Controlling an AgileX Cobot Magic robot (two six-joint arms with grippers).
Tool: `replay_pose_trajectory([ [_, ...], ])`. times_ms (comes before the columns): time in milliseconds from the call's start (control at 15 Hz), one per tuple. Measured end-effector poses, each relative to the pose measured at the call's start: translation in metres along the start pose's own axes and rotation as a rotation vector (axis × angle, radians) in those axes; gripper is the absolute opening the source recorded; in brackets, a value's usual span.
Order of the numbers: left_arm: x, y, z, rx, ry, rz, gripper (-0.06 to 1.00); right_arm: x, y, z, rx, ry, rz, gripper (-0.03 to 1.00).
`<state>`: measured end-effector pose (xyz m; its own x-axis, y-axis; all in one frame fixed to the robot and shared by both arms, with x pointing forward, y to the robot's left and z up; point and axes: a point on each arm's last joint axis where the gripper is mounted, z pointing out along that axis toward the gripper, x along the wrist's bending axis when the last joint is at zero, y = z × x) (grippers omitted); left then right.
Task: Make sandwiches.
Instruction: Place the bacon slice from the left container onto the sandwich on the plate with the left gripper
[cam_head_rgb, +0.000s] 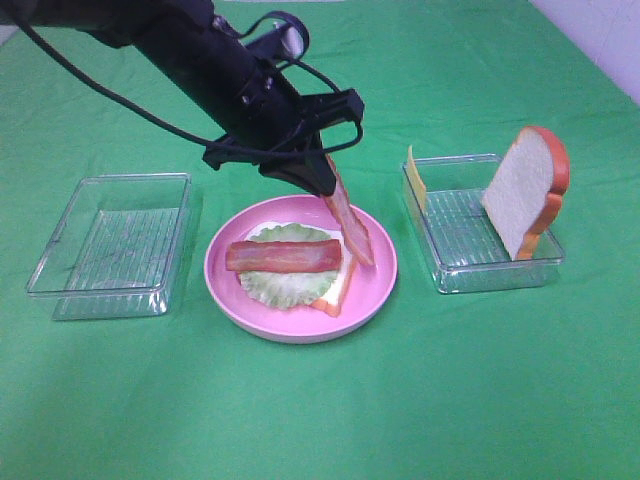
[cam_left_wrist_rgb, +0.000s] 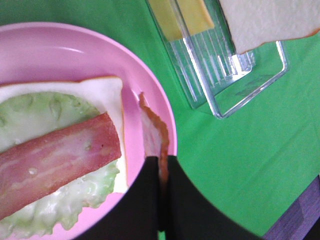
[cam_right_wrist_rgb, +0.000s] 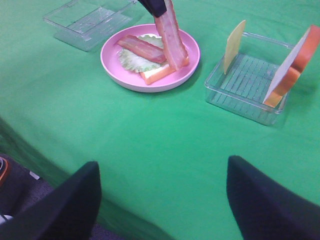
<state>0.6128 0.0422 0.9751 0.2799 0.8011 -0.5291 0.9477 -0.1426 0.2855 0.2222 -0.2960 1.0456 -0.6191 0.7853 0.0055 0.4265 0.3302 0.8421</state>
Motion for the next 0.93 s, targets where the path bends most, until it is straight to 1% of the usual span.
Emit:
replay_pose_trajectory([
  [67, 0.002, -0.002, 0.006, 0.019, 0.015, 0.01, 0.0, 0.0, 0.0, 0.0, 0.0, 0.0, 0.0, 0.67],
  [200, 0.01, -0.004, 0.011, 0.036, 0.075, 0.033, 0.0, 0.0, 0.0, 0.0, 0.0, 0.0, 0.0, 0.67],
  [400, 0.023, -0.003, 0.009, 0.039, 0.217, 0.051, 0.0, 0.0, 0.0, 0.0, 0.0, 0.0, 0.0, 0.67],
  [467, 0.026, -0.004, 0.008, 0.045, 0.248, 0.049, 0.0, 0.0, 0.0, 0.0, 0.0, 0.0, 0.0, 0.67],
  [600, 0.027, -0.005, 0.008, 0.058, 0.264, 0.043, 0.0, 0.0, 0.0, 0.0, 0.0, 0.0, 0.0, 0.67],
  [667, 0.027, -0.005, 0.008, 0.063, 0.267, 0.042, 0.03, 0.0, 0.0, 0.0, 0.0, 0.0, 0.0, 0.67],
  [867, 0.027, -0.006, 0.007, 0.072, 0.273, 0.045, 0.57, 0.0, 0.0, 0.0, 0.0, 0.0, 0.0, 0.67],
  [933, 0.026, -0.006, 0.005, 0.067, 0.276, 0.051, 0.68, 0.0, 0.0, 0.0, 0.0, 0.0, 0.0, 0.67],
])
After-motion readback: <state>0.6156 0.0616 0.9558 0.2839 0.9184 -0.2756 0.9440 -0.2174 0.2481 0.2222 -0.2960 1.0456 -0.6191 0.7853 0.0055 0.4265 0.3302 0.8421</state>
